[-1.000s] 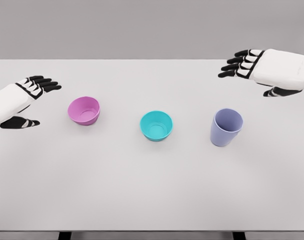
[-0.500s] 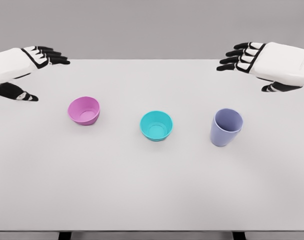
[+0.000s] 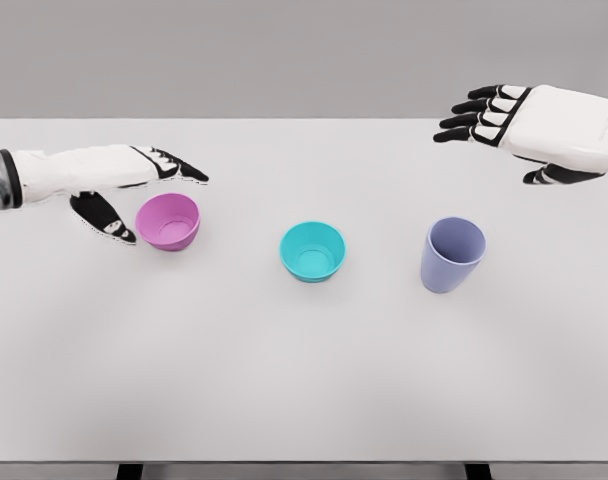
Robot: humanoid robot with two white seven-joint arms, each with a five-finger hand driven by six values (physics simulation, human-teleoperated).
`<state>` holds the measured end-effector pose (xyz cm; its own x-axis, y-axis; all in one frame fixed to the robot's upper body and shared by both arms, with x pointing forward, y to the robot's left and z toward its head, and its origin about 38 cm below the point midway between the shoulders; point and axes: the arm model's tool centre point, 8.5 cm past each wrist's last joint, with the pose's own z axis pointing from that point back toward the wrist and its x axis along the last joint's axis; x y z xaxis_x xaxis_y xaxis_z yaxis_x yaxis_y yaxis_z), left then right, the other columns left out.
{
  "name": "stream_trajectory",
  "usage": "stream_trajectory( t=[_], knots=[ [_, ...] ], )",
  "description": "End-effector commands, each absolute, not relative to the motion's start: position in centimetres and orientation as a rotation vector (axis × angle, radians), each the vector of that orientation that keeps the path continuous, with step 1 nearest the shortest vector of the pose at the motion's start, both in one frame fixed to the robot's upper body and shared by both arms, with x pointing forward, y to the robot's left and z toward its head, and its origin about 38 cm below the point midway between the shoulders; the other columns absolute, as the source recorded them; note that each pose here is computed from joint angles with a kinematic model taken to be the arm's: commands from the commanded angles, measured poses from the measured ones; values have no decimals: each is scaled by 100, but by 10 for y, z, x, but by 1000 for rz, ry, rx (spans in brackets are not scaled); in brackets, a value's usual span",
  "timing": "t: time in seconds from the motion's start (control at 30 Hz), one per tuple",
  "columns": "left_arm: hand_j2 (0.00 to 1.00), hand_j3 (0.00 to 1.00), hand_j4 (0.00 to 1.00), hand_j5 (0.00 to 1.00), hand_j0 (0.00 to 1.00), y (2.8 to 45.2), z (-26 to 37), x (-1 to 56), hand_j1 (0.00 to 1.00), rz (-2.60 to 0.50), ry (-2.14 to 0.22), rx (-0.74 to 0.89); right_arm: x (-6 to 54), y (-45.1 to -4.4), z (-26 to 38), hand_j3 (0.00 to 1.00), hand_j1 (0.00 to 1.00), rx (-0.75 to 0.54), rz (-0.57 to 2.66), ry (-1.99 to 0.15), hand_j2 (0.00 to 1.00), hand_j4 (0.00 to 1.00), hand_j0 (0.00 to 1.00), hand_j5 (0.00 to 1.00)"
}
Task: Stacking bowl and cup with both arms
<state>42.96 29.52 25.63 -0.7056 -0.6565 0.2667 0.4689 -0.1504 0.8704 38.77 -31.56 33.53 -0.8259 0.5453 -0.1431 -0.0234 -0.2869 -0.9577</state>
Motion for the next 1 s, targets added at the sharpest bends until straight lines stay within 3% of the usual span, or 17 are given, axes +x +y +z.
stream_trajectory(
  t=[0.0,0.27,0.53,0.97],
  knots=[
    [100,100,100,100,100,292,234,426,100,-1952,-1301,184,388,-315,336,100,100,-644,2160,-1604,100,100,100,100],
    [100,100,100,100,100,290,230,431,100,-1992,-1255,214,388,-316,336,100,100,-646,2159,-1605,100,100,100,100],
    [100,100,100,100,100,282,228,440,100,-2100,-1196,346,388,-316,336,100,100,-646,2159,-1605,100,100,100,100],
    [100,100,100,100,100,280,216,451,100,-2078,-1174,355,388,-316,336,100,100,-646,2159,-1605,100,100,100,100]
  ],
)
